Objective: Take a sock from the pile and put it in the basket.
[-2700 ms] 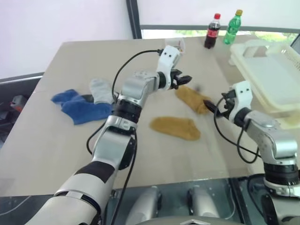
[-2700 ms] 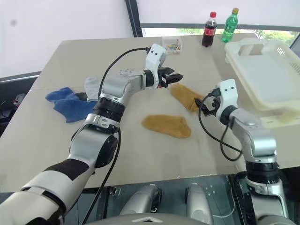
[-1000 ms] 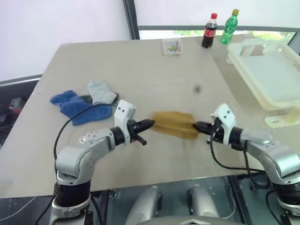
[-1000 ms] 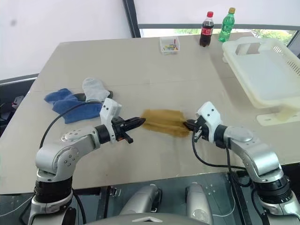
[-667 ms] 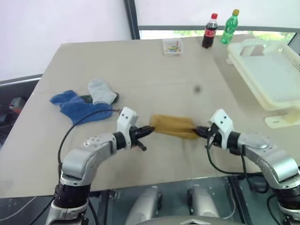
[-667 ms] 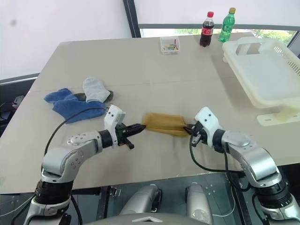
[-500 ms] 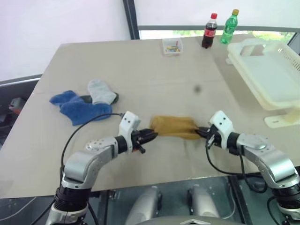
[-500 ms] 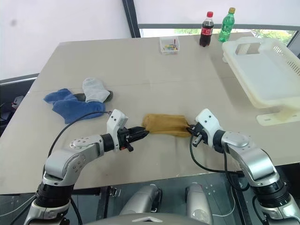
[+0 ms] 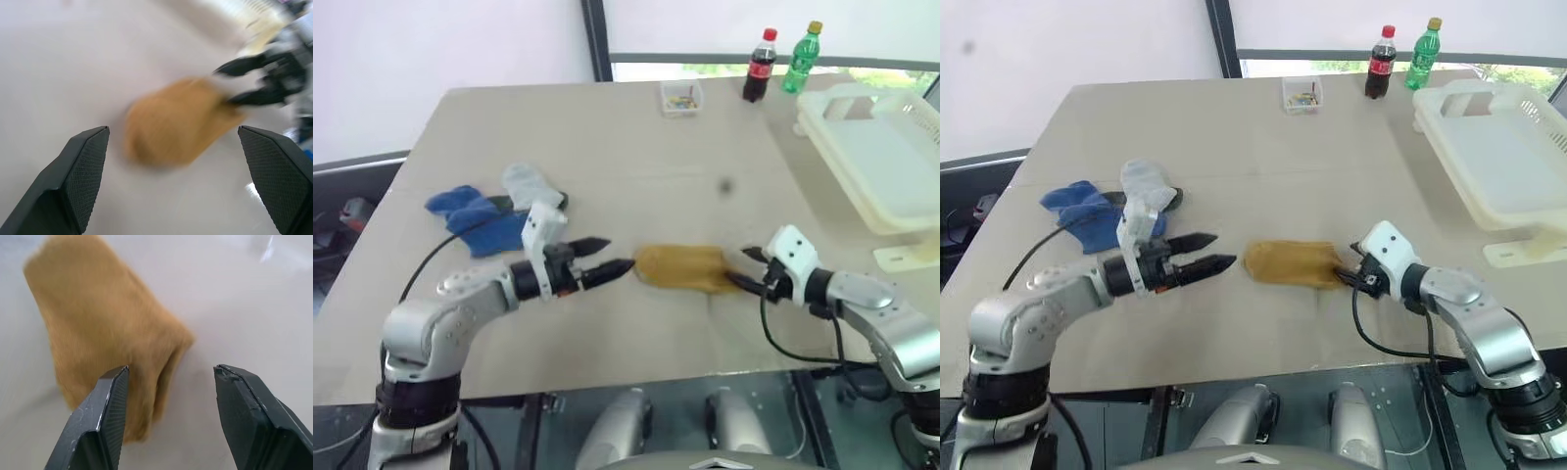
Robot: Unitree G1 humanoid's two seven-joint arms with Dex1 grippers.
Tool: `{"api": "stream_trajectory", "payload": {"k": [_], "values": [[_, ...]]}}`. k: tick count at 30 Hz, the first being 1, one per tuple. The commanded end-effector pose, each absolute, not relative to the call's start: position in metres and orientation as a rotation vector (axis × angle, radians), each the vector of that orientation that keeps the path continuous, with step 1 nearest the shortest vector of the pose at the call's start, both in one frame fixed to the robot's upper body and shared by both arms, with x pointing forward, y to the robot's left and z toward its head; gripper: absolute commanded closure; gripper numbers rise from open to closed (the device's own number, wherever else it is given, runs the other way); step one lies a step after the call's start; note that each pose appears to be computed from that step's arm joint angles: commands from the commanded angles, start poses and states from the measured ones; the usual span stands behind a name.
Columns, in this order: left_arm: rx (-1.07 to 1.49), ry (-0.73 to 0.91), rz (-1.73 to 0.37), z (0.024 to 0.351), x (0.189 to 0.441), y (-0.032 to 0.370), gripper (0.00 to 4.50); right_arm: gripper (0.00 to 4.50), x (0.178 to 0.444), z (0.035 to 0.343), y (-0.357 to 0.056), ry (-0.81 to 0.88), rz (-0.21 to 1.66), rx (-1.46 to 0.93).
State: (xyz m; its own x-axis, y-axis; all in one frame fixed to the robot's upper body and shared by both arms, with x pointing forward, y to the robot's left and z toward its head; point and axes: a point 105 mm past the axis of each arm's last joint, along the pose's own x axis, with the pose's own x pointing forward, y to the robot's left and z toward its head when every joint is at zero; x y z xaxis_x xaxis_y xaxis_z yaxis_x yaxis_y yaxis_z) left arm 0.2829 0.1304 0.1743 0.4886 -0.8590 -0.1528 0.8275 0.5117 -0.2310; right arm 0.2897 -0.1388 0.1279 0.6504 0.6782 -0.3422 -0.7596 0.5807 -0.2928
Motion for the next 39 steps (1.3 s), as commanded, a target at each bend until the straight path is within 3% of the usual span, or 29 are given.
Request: {"api": "stream_trajectory", "payload": {"k": [1,5,8,12,19,21,23,25,28,32,39], "values": [[-0.098,0.286,-1.114,0.17,0.283,0.109,1.19,2.52,0.288,0.15,-0.14,0.109,0.857,-0.476],[-0.009,0.34,-1.107,0.143,0.298,0.088,3.2,4.49,0.284,0.161,-0.134,0.069,0.885,-0.449],[0.06,0.371,-1.094,0.117,0.309,0.074,4.42,4.5,0.285,0.158,-0.121,0.05,0.917,-0.422],[0.129,0.407,-1.093,0.091,0.315,0.068,4.42,4.5,0.292,0.134,-0.102,0.082,0.954,-0.395],[0.119,0.458,-1.058,0.067,0.317,0.065,4.42,4.5,0.298,0.051,-0.117,0.308,0.952,-0.52],[0.004,0.425,-1.075,0.08,0.314,0.067,4.42,4.5,0.298,0.052,-0.118,0.291,0.956,-0.521],[-0.216,0.341,-1.106,0.116,0.312,0.071,4.42,4.5,0.299,0.064,-0.115,0.238,0.965,-0.506],[-0.353,0.296,-1.033,0.138,0.32,0.098,4.42,4.5,0.298,0.079,-0.11,0.184,0.981,-0.483],[-0.369,0.329,-0.888,0.141,0.33,0.138,3.25,4.5,0.295,0.09,-0.107,0.141,1.006,-0.484],[-0.359,0.433,-0.831,0.134,0.332,0.159,1.26,4.5,0.295,0.093,-0.106,0.125,1.016,-0.493],[-0.434,0.658,-0.967,0.119,0.32,0.131,1.26,4.5,0.299,0.093,-0.104,0.115,1.006,-0.504]]}}
